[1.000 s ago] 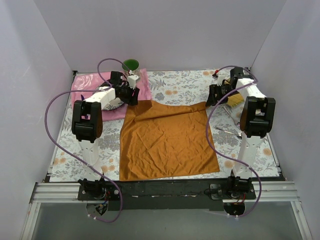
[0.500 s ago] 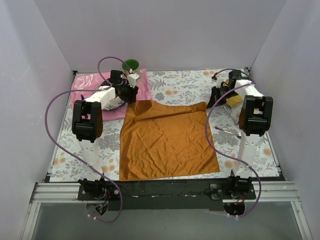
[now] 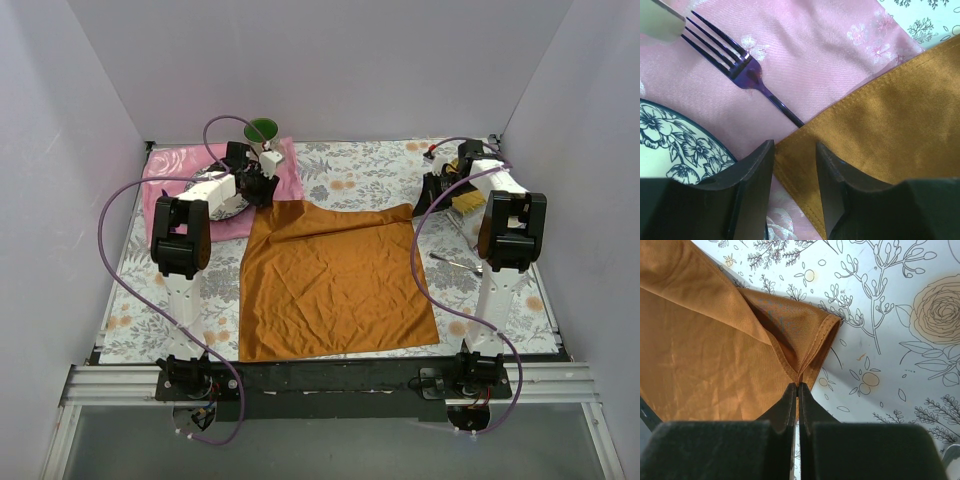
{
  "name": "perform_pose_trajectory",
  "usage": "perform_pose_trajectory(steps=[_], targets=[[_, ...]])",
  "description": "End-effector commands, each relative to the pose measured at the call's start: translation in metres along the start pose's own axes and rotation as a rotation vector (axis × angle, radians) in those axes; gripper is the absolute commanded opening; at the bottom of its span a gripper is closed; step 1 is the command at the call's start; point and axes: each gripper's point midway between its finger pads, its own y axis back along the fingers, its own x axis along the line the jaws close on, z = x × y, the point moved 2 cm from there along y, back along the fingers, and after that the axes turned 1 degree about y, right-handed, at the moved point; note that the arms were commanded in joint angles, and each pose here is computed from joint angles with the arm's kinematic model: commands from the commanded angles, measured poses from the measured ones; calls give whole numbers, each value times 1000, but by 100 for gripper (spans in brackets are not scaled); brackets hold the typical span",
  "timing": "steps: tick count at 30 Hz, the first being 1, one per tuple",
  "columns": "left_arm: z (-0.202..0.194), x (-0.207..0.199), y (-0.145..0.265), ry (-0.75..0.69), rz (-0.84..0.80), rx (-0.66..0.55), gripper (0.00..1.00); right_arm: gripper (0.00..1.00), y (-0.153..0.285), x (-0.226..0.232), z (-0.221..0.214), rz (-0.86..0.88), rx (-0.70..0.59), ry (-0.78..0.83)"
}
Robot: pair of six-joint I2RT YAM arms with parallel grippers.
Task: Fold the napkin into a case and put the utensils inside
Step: Pick up the flattened napkin from the center of the board.
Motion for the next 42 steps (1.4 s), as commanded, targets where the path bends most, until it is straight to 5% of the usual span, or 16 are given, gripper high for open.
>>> perform_pose_trajectory(steps=[1,11,21,29,39,42], targets=[[14,8,4,-29,25,-24,39,1,17,12,19,22,-65,24],[9,8,4,-14,29,-5,43,1,24,13,20,24,-80,22],[2,-2,-1,9,-41,28,20,1,32,19,25,46,-105,24],[31,-1,20,-14,-12,-73,0,1,38,27,37,76,-140,36],[42,7,35,-43,54,-116,0,1,39,23,52,65,-166,30],[31,11,26,5,67,-52,23,1,38,23,50,62,-161,27]])
